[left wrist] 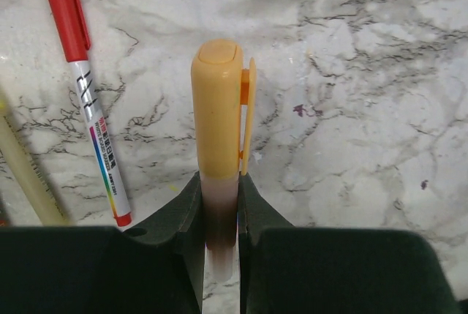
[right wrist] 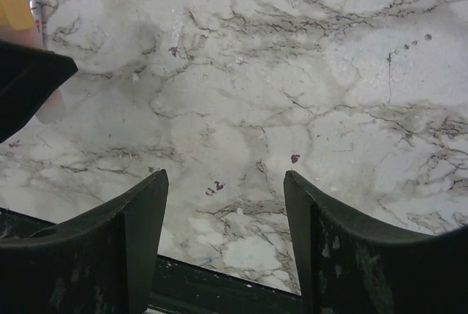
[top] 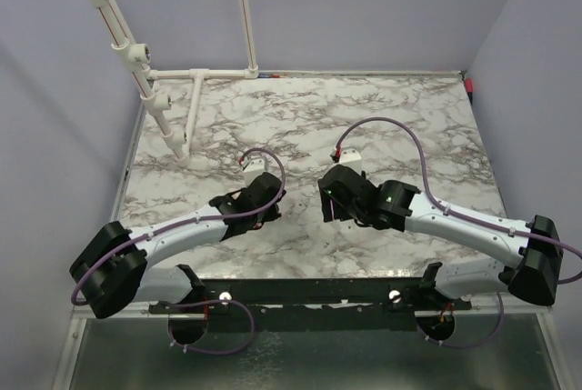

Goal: Insert the pens into the pen caps

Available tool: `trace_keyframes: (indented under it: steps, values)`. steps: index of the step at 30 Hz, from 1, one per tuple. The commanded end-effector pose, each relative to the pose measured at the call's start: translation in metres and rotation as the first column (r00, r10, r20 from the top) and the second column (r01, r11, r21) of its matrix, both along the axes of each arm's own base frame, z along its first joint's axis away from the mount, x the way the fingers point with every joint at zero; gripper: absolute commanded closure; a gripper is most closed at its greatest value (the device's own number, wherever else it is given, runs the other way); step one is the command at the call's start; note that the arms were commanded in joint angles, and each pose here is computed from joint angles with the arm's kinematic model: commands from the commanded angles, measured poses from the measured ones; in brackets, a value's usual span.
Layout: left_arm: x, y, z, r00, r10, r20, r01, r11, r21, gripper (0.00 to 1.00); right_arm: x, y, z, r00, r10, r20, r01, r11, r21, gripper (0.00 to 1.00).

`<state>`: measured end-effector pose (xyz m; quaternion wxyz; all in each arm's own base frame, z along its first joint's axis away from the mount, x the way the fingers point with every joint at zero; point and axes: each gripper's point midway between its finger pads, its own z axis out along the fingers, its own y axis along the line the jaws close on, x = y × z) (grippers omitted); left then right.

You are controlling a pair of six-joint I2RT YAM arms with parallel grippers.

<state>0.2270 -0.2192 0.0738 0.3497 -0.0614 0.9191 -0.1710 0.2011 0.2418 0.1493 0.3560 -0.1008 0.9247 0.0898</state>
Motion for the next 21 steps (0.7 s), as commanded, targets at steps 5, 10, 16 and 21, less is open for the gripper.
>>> trace_keyframes:
  steps: [5, 10, 16, 21]
  values:
    - [0.017, 0.000, -0.017, 0.998, 0.052, -0.017, -0.051, 0.996, 0.080, 1.00, -0.012, 0.002, -0.017, 0.997, 0.037, -0.069, -0.037, 0.999, 0.004, 0.31]
    - [0.019, 0.001, -0.030, 0.998, 0.051, -0.044, -0.046, 0.993, 0.111, 1.00, -0.013, 0.005, -0.019, 0.995, 0.051, -0.084, -0.051, 0.999, -0.003, 0.31]
    - [0.022, 0.002, -0.036, 0.998, 0.028, -0.062, -0.019, 0.990, 0.141, 0.98, -0.014, 0.007, -0.021, 0.994, 0.058, -0.093, -0.058, 0.998, 0.003, 0.31]
    - [0.020, 0.007, -0.040, 0.997, 0.040, -0.072, -0.029, 0.989, 0.148, 0.91, -0.014, 0.004, -0.020, 0.995, 0.058, -0.087, -0.059, 0.998, -0.004, 0.31]
